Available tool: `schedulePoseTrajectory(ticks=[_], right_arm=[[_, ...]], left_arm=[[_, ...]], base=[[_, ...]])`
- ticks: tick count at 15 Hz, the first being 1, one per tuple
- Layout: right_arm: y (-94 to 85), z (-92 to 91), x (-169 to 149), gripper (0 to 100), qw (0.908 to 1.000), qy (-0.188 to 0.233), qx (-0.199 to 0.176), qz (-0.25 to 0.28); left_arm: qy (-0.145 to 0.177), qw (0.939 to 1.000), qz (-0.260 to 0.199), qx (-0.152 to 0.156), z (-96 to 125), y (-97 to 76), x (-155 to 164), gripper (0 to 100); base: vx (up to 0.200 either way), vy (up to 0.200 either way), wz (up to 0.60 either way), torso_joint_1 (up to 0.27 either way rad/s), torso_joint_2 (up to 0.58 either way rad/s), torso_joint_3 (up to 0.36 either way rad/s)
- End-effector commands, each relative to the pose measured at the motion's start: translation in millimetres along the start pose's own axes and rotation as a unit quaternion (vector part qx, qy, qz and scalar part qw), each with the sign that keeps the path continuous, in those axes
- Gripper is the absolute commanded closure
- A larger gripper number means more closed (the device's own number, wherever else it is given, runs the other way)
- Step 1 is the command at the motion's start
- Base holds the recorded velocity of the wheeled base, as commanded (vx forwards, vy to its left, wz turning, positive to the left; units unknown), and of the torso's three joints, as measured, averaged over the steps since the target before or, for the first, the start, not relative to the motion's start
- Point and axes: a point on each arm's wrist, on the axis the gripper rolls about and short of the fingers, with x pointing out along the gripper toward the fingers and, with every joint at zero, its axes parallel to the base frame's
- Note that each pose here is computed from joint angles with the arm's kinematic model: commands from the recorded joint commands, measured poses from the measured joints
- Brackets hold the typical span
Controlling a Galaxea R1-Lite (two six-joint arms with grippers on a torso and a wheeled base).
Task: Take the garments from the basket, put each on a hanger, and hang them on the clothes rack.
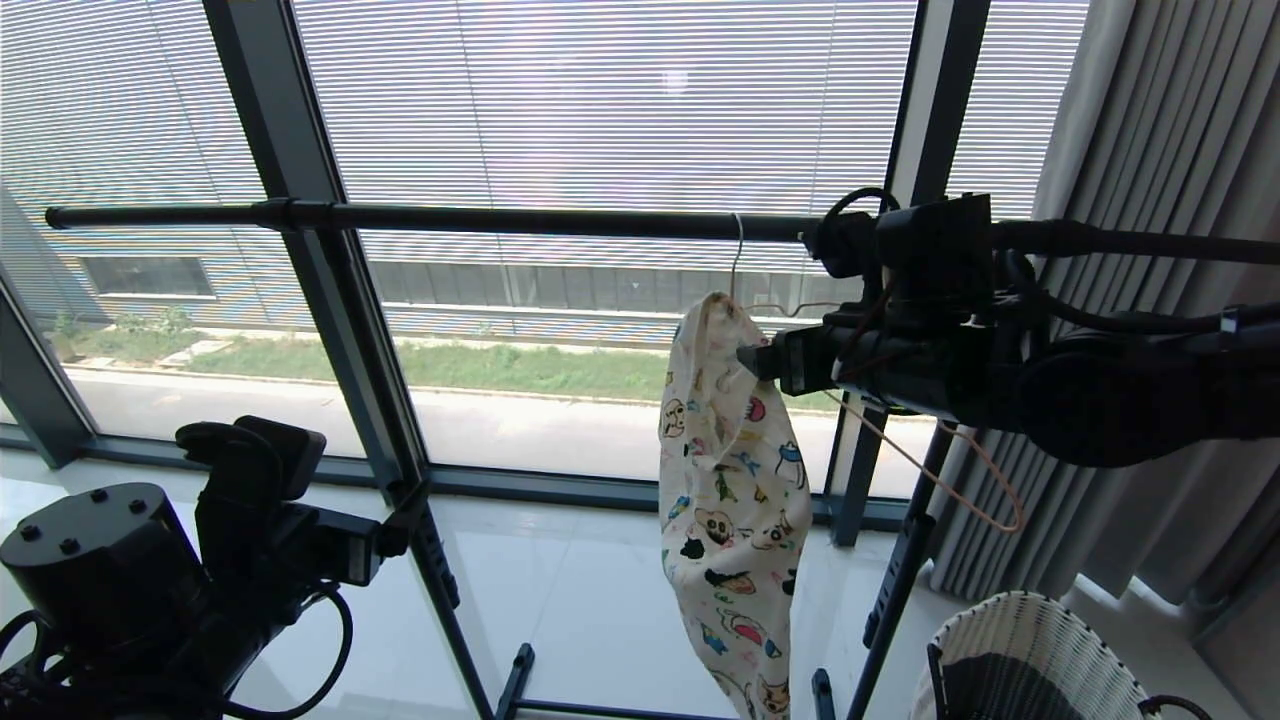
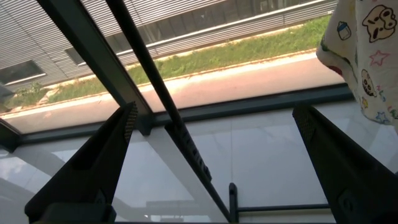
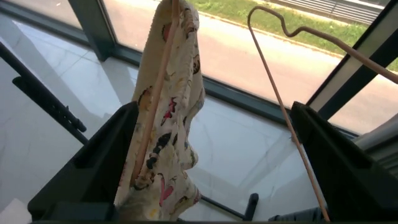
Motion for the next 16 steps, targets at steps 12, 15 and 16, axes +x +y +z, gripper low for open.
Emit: schedulePoseTrajectory(ticks=[12, 15, 16], right_arm=[[-7.3, 0.3, -31.2, 0, 0.9950, 0.021, -0.086, -0.046], [-16.9, -2.7, -37.2, 0, 0.9936, 0.027, -0.093, -0.057], [-22.8, -5.4, -40.8, 0, 0.9925, 0.032, -0.099, -0.064]], left_arm=[[0.004, 0.9998, 0.018, 0.000, 0.2, 1.6, 0.2, 0], [0.006, 0.9998, 0.020, -0.001, -0.7, 2.3, 0.3, 0], [0.007, 0.9997, 0.024, -0.001, -0.9, 3.9, 0.3, 0]], base=[[-0.150, 0.000, 0.00, 0.003, 0.00, 0.001], [-0.200, 0.000, 0.00, -0.001, 0.00, 0.006], [-0.200, 0.000, 0.00, -0.002, 0.00, 0.007]])
